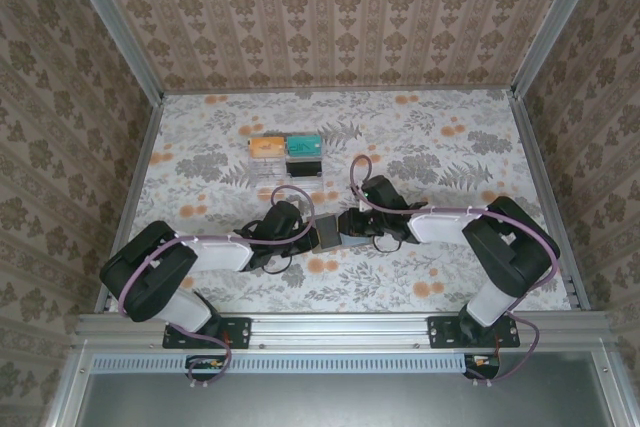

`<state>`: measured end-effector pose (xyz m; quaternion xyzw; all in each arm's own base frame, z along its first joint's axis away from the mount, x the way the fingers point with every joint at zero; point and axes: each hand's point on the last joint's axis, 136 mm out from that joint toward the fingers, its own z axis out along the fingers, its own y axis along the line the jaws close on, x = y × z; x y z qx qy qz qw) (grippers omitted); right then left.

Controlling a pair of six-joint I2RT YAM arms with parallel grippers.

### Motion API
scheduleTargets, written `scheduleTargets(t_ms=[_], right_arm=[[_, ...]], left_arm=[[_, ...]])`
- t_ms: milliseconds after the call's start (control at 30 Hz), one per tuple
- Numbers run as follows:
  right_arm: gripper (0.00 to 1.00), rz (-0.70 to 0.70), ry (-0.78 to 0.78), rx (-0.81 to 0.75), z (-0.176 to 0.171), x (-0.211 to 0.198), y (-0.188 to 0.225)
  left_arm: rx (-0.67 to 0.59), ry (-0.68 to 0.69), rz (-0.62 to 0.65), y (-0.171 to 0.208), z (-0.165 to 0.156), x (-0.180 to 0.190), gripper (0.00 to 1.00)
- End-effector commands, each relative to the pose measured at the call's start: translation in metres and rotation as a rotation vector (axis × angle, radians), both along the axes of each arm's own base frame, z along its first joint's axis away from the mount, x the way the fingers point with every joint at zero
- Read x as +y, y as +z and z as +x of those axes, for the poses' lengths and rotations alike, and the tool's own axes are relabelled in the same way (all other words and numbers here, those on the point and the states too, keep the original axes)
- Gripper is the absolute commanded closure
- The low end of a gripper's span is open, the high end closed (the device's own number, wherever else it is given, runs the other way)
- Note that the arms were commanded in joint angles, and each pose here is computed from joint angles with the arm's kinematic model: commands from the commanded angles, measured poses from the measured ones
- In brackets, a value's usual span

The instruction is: Take the credit cards out of the card holder

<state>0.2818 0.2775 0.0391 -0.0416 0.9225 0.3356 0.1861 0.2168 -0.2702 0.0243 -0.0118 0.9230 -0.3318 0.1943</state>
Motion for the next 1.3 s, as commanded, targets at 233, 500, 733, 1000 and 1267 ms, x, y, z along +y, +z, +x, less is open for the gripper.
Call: scheduleTargets(t_ms=[233, 500, 733, 1000, 1267], right_arm=[[0.78, -0.005, 0.025, 0.037, 0.000, 0.009, -0.017], [0.84, 0.046, 0.048, 0.052, -0.003, 0.020, -0.015], [1.00, 0.014, 0.017, 0.037, -0.001, 0.009, -0.013], [1.00, 0.000, -0.034, 0.027, 0.004, -0.018, -0.009], [1.00, -0.009, -0.052, 0.027, 0.004, -0.034, -0.009]], left_arm=[[0.024, 0.010, 0.026, -0.004, -0.002, 0.006, 1.00], [0.026, 0.007, 0.023, -0.005, -0.002, 0.005, 1.00], [0.024, 0.011, 0.027, -0.005, -0.002, 0.007, 1.00], [0.025, 0.023, 0.040, -0.006, -0.004, 0.014, 1.00], [0.020, 0.020, 0.031, -0.004, -0.004, 0.014, 1.00]])
